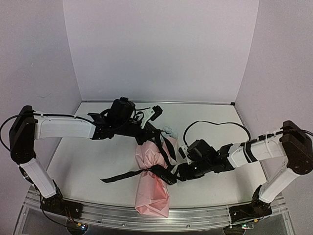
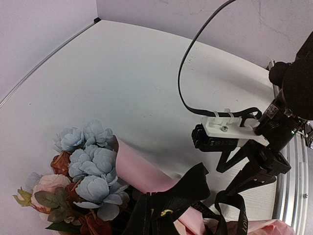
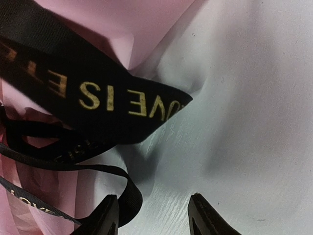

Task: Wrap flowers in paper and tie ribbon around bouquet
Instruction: Cross the half-tied ribbon over the folded bouquet.

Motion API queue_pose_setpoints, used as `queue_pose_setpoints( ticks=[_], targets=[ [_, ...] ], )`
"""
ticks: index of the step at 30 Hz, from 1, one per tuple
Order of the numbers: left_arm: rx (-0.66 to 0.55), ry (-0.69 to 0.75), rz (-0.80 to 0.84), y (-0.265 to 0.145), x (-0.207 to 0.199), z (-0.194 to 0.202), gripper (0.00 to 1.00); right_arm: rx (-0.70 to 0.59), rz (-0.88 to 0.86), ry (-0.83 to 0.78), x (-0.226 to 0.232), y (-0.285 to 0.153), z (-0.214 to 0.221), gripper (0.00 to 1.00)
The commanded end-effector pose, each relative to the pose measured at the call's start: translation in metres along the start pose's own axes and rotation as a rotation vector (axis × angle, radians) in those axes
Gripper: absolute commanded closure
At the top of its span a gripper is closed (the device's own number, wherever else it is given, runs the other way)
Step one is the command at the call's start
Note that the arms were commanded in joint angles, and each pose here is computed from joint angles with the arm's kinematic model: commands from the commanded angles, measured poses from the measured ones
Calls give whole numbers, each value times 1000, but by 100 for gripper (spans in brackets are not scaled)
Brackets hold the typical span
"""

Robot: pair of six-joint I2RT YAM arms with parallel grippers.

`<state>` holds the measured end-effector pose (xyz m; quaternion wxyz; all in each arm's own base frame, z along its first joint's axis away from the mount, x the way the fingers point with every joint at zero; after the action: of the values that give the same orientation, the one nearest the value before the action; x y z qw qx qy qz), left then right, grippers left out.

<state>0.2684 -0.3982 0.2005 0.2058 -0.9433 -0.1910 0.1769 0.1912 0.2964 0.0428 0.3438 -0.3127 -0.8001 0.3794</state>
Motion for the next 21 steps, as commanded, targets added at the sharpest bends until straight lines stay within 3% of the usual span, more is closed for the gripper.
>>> queue_pose_setpoints(
  ticks=[1,21],
  targets=[
    [-58,37,25,-15,-11,-26,100,-14,-28,87,4,8,-7,53],
    [-57,47,31,-18,-13,-27,100,10,-25,419,6,20,13,65]
  ],
)
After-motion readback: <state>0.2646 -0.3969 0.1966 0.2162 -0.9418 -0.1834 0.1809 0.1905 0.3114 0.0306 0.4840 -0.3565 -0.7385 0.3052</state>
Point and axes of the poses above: each gripper's point midway between its finger pads, its own y axis out along the fingers, its own x axis along the line the jaws close on, z = x × y, the point moved 2 cm from there along -y, back along the fingers, and after that the axes turned 13 degrees about -y, right-handed, at the moved point
